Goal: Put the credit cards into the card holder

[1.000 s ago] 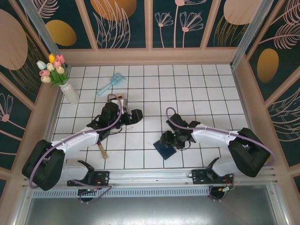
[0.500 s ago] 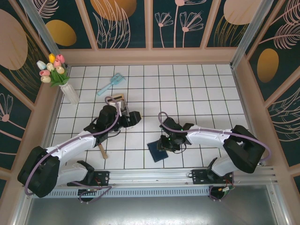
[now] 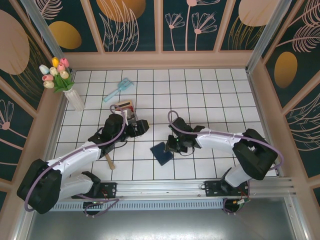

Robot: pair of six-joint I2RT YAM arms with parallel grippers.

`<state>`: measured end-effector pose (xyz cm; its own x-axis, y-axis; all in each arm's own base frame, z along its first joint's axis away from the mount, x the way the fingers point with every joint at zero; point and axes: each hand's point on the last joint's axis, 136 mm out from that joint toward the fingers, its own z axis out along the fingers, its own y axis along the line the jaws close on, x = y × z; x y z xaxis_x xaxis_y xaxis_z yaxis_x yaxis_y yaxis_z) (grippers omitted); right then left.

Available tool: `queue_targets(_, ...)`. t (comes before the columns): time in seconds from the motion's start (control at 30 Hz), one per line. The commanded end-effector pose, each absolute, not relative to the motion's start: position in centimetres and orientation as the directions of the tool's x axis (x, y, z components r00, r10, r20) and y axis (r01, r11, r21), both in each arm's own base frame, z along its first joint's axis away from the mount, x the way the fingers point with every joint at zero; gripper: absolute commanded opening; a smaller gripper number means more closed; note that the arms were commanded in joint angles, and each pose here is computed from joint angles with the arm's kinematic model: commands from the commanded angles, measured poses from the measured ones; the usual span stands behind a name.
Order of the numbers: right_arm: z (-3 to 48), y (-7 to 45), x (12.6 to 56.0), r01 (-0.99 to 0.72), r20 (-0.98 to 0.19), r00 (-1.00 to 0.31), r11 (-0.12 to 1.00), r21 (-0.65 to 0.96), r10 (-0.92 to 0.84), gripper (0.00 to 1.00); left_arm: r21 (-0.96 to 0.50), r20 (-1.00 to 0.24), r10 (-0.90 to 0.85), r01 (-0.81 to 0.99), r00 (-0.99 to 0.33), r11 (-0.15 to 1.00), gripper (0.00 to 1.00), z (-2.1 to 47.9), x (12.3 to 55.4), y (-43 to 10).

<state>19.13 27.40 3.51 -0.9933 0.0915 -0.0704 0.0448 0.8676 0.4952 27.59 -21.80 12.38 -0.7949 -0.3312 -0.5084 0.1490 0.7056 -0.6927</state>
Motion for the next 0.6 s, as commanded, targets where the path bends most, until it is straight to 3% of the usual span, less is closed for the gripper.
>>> queue_targets(0.0, 4.5, 27.5, 21.3, 0.067, -0.119, -0.981, 0.847, 0.527, 0.151, 0.05, -0.692, -0.497, -0.348, 0.122, -0.795, 0.711, 0.96, 12.2, 27.6, -21.6)
queue_targets(0.13, 4.8, 25.4, 22.6, 0.176, -0.133, -0.947, 0.816, 0.550, 0.294, 0.05, -0.709, -0.482, -0.350, 0.122, -0.803, 0.695, 0.96, 12.3, 27.7, -22.1)
queue_targets(0.3, 4.9, 24.5, 21.9, 0.290, -0.062, -0.899, 0.694, 0.659, 0.434, 0.06, -0.752, -0.411, -0.343, 0.102, -0.844, 0.651, 0.91, 11.5, 27.2, -23.5)
queue_targets(0.57, 3.6, 22.6, 20.3, 0.244, -0.064, -0.940, 0.791, 0.561, 0.335, 0.31, -0.813, -0.316, -0.307, 0.089, -0.898, 0.576, 0.79, 11.0, 26.2, -27.6)
